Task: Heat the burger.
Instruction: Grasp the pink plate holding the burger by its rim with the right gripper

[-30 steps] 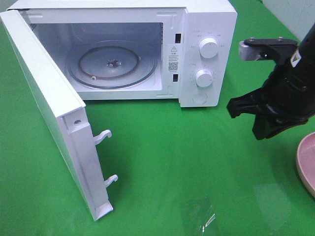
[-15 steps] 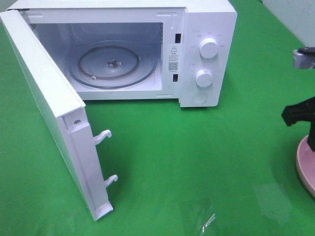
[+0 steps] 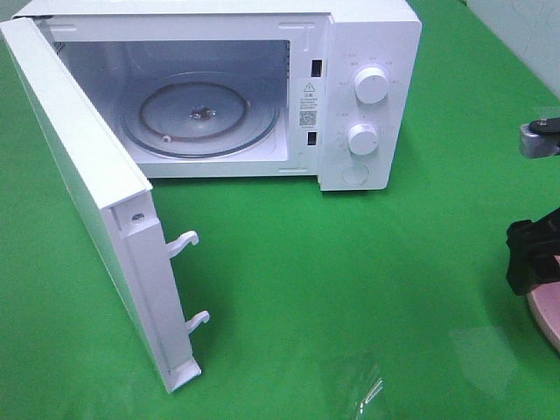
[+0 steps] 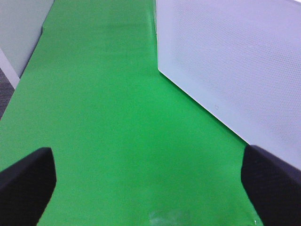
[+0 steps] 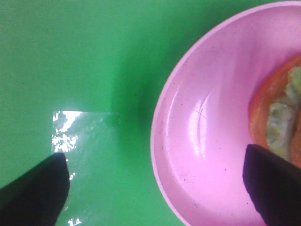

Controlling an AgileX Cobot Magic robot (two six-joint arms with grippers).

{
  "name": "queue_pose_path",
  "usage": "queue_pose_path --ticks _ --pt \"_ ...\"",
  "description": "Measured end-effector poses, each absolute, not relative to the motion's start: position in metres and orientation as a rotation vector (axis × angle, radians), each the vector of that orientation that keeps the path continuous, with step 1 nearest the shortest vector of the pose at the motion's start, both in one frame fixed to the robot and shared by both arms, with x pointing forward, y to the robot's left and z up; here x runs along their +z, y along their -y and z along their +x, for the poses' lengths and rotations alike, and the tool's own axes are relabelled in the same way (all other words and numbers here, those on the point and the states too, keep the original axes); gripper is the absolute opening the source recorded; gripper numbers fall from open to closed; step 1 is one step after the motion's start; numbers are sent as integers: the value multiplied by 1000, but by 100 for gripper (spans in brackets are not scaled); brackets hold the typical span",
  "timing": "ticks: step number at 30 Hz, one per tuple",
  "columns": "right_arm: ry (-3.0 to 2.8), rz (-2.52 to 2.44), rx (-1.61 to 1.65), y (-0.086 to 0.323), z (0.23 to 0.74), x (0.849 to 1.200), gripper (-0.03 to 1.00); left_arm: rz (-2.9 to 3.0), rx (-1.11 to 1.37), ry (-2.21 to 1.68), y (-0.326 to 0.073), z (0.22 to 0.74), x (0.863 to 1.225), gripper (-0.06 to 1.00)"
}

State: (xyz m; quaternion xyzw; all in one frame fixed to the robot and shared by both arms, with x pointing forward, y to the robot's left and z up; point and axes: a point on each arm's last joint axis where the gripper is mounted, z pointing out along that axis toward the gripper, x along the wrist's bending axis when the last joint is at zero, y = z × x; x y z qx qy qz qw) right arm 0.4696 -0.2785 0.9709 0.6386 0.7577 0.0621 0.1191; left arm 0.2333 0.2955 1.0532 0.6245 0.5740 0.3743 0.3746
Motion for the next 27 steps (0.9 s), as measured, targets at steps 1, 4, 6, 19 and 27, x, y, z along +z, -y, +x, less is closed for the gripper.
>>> queue_pose_path --ticks 1,4,6,19,27 --pt "-2215 1867 182 278 470 971 96 1599 958 -1470 -295 233 1053 99" --pt "-2206 1850 212 278 472 967 98 1599 958 -1470 -295 233 1053 99" --pt "-2209 1849 210 278 472 965 98 1599 958 -1470 -295 233 1053 99" --pt "-2246 1942 96 286 488 917 94 1599 958 -1470 -295 233 1053 99" --pt "-2250 1962 83 289 493 902 90 1599 958 -1470 -295 233 1053 99"
